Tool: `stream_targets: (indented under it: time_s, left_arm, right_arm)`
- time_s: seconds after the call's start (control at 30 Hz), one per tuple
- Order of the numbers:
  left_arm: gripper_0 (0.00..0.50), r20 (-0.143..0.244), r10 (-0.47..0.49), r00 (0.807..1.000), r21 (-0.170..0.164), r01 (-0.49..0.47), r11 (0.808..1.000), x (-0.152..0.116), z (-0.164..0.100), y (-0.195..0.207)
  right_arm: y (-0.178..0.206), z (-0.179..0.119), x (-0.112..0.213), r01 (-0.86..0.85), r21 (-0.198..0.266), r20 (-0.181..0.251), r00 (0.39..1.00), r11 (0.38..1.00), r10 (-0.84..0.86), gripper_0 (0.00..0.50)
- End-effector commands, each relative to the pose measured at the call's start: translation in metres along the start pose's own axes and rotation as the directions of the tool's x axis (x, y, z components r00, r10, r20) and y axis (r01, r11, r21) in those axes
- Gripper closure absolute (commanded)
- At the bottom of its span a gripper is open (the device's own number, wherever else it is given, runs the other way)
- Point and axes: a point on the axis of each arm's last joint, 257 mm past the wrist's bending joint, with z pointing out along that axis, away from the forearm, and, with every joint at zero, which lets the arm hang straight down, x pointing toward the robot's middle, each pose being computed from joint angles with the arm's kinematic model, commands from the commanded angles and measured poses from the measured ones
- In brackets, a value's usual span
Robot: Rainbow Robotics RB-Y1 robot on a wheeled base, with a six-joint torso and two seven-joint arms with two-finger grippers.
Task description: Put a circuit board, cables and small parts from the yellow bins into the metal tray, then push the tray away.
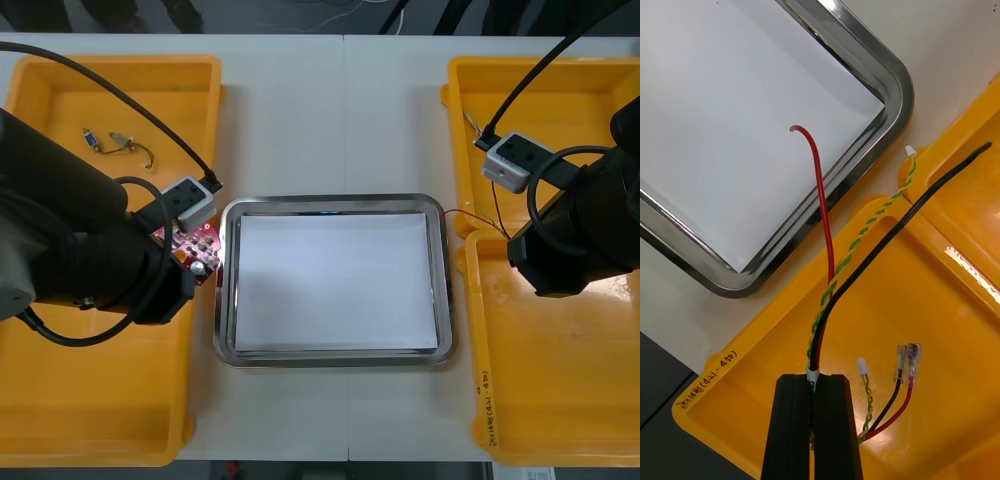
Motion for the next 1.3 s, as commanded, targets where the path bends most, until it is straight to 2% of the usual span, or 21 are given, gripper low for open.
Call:
stream_targets:
  time_s: [0.03, 0.27, 0.5, 0.93, 1.3]
  left_arm:
    - [0.5, 0.047, 0.0, 0.999, -0.012, 0.001, 1.0, -0.027, -0.001, -0.016]
    - [0.5, 0.053, -0.057, 0.997, -0.021, 0.058, 0.998, -0.046, 0.017, -0.035]
    - [0.5, 0.037, -0.115, 0.993, -0.032, 0.117, 0.993, -0.056, 0.037, -0.049]
    - [0.5, 0.044, -0.228, 0.973, 0.008, 0.228, 0.974, -0.052, 0.075, -0.076]
    - [0.5, 0.047, -0.247, 0.968, 0.032, 0.246, 0.969, -0.049, 0.106, -0.087]
  right_arm:
    - [0.003, -0.008, -0.006, 0.037, 0.018, 0.018, 0.999, 0.999, -0.037, 0.5]
    - [0.003, -0.008, -0.006, 0.035, 0.017, 0.018, 0.999, 0.999, -0.036, 0.5]
    - [0.003, -0.008, -0.005, 0.035, 0.014, 0.016, 0.999, 0.999, -0.036, 0.5]
    - [0.005, -0.008, -0.005, 0.037, 0.012, 0.017, 0.999, 0.999, -0.038, 0.5]
    - [0.004, -0.008, -0.005, 0.037, 0.013, 0.017, 0.999, 0.999, -0.037, 0.5]
